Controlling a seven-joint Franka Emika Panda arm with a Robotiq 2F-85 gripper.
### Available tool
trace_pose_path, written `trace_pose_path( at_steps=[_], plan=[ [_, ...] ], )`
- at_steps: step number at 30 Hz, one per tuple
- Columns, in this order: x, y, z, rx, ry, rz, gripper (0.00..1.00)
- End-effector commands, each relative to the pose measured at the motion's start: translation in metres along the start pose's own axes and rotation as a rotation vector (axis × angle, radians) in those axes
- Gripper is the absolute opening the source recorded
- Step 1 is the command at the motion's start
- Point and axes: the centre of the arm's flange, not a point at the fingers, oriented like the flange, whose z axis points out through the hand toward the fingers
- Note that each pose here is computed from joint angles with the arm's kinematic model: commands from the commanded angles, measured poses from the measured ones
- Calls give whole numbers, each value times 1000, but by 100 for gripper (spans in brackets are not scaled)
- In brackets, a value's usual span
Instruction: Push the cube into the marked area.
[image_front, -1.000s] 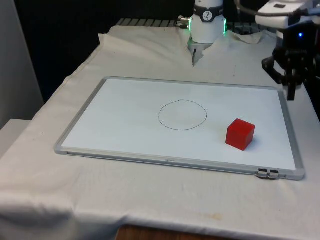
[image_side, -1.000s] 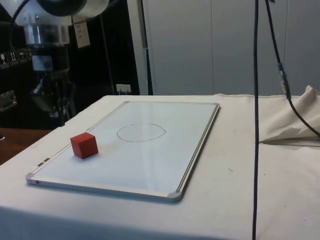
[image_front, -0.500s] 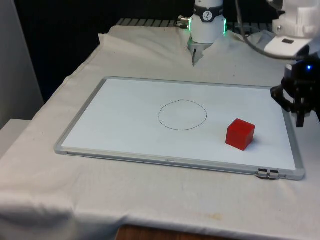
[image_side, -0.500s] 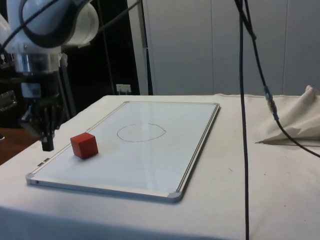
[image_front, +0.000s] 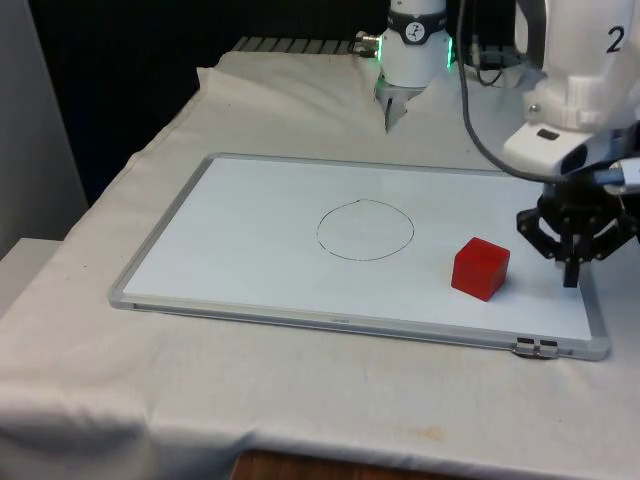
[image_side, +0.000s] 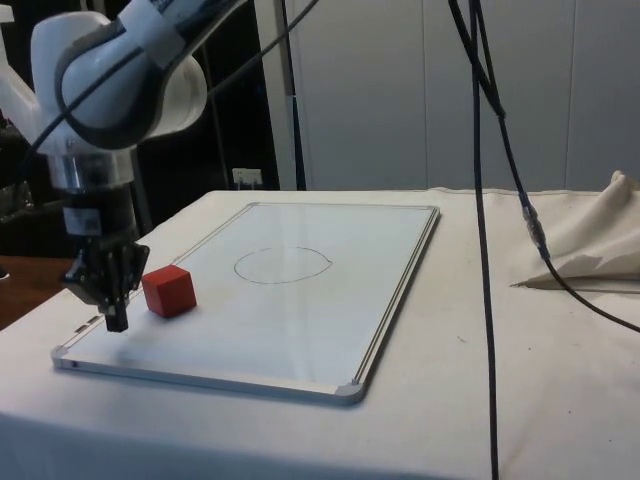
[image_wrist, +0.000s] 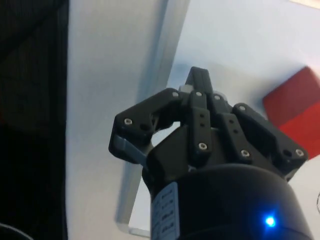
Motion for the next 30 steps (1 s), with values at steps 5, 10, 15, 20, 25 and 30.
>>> trace_pose_path(
  at_steps=[5, 10, 15, 20, 25, 30],
  plan=[
    [5, 6, 3, -12, 27, 20, 0],
    [8, 13, 2, -27, 34, 33, 0],
    [12, 20, -4, -38, 44, 38, 0],
    [15, 29, -12, -68, 44, 54, 0],
    [18, 38, -15, -99, 46, 65, 0],
    [18, 49, -12, -136, 32, 72, 0]
  ],
)
